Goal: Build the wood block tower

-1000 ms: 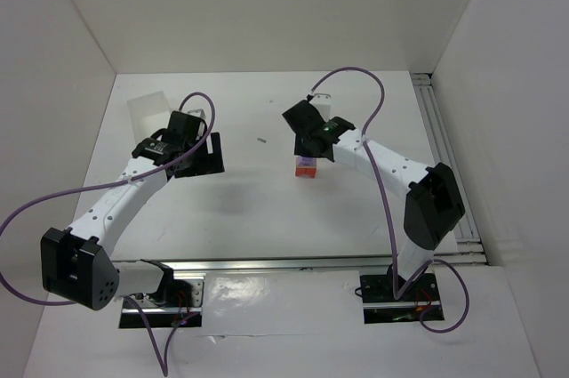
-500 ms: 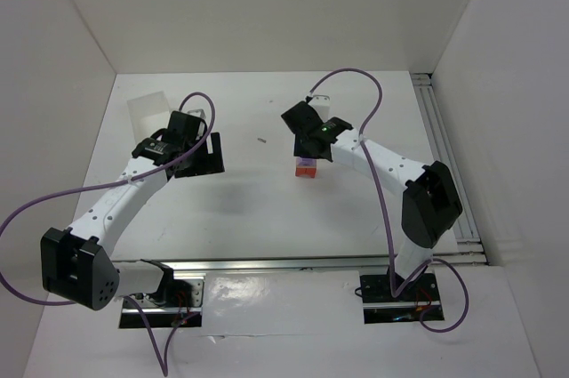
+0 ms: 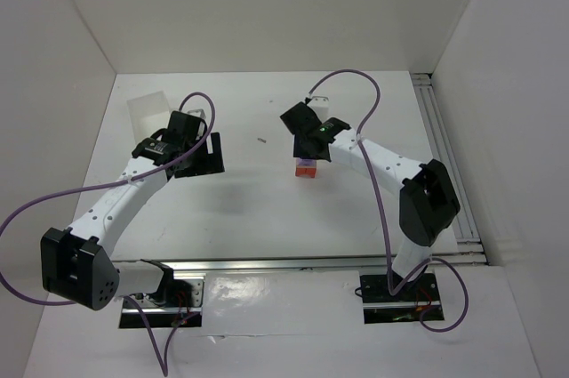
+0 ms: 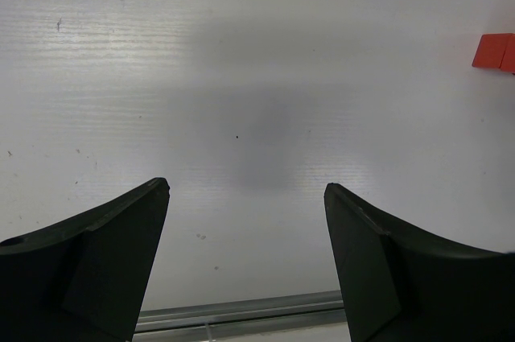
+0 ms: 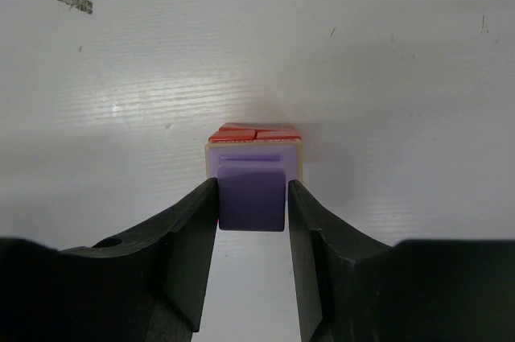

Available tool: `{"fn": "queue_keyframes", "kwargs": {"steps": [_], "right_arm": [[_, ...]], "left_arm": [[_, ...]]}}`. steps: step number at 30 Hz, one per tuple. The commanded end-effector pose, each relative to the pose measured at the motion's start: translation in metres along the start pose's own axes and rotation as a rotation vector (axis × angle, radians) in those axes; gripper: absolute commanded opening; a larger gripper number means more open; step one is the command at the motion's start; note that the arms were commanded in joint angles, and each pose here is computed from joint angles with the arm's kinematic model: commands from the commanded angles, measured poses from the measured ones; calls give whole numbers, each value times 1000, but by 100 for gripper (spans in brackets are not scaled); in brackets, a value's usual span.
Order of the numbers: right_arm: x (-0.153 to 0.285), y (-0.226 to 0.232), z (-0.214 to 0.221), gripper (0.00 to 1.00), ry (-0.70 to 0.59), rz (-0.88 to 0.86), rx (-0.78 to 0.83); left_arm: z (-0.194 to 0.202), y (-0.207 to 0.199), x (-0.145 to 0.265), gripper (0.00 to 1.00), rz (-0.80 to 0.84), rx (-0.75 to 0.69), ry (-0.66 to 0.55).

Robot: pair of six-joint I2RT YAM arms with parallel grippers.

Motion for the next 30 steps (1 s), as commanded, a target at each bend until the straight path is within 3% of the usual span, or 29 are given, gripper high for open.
{"fn": "queue_keyframes", "kwargs": {"steps": [1, 5, 12, 19, 30], "right_arm": [[4, 4, -7, 47, -23, 10, -10], [3, 5, -8, 48, -23, 10, -10], [5, 6, -8, 67, -16, 4, -9], [14, 8, -14, 67, -35, -6, -12], [16, 7, -17, 55, -42, 2, -12]], "left_arm": [[-11, -6, 6, 91, 25, -10, -43], [-11, -6, 6, 91, 25, -10, -43], [-11, -6, 6, 91, 25, -10, -43], [-8, -4, 5, 91, 22, -11, -35], [-5, -3, 3, 91, 18, -11, -26]]}}
Point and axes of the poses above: each gripper's point midway between its finger pads, its own x axis back along the fingers, its own y axis along the line the jaws close on, z = x × y, the point moved 1 cm from there along x, back along the fingers, and after that the axes turned 1 degree about x, right-handed, at the moved point
